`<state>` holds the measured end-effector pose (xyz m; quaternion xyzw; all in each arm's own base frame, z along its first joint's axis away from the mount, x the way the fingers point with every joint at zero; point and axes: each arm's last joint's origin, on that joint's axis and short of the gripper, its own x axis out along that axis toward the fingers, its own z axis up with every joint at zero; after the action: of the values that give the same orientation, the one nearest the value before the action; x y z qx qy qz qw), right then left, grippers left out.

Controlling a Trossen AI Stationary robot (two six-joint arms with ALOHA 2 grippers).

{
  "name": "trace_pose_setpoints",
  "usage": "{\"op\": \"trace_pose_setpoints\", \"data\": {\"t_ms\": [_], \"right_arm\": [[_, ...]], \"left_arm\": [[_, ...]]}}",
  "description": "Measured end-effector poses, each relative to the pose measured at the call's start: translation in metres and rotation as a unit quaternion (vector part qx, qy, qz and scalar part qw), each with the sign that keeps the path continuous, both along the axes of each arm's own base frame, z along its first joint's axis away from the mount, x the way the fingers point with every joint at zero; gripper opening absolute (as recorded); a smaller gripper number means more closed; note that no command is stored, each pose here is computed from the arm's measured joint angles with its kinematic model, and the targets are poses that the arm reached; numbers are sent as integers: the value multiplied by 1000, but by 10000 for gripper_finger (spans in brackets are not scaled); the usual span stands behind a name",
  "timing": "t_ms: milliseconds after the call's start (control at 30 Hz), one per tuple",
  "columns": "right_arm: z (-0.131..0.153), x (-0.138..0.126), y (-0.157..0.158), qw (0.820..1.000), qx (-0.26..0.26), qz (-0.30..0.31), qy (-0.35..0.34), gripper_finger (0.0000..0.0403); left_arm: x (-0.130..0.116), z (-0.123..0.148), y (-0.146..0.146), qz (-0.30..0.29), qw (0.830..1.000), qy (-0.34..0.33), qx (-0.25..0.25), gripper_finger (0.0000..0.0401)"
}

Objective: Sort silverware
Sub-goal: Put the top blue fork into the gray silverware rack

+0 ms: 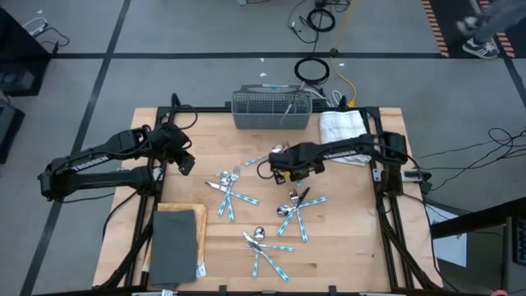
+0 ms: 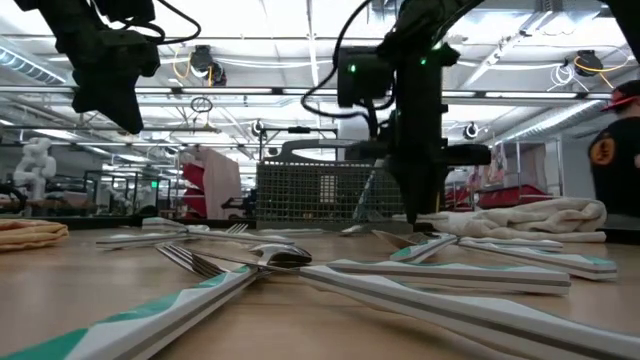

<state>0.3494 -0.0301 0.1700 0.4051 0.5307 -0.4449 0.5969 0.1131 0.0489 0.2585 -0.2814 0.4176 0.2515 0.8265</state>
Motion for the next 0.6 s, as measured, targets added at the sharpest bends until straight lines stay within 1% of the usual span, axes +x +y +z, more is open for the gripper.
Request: {"op": "trace_pose_setpoints", "data": {"t_ms": [100, 267, 367, 467, 600], "right_arm": [[7, 0, 12, 1000, -17, 6, -13, 1], [13, 0, 23, 998, -63, 13, -25, 0], [19, -1, 28, 993, -113, 11, -38, 0], [26, 3, 23, 984, -168, 18, -62, 0], [36, 15, 4, 966, -225, 36, -124, 0]], "left_arm": [[0, 0, 0, 0, 1000, 0, 0, 70], [0, 0, 0, 0, 1000, 0, 0, 70], [0, 0, 0, 0, 1000, 0, 0, 70], [0, 0, 0, 0, 1000, 0, 0, 70], [0, 0, 0, 0, 1000, 0, 0, 70]]}}
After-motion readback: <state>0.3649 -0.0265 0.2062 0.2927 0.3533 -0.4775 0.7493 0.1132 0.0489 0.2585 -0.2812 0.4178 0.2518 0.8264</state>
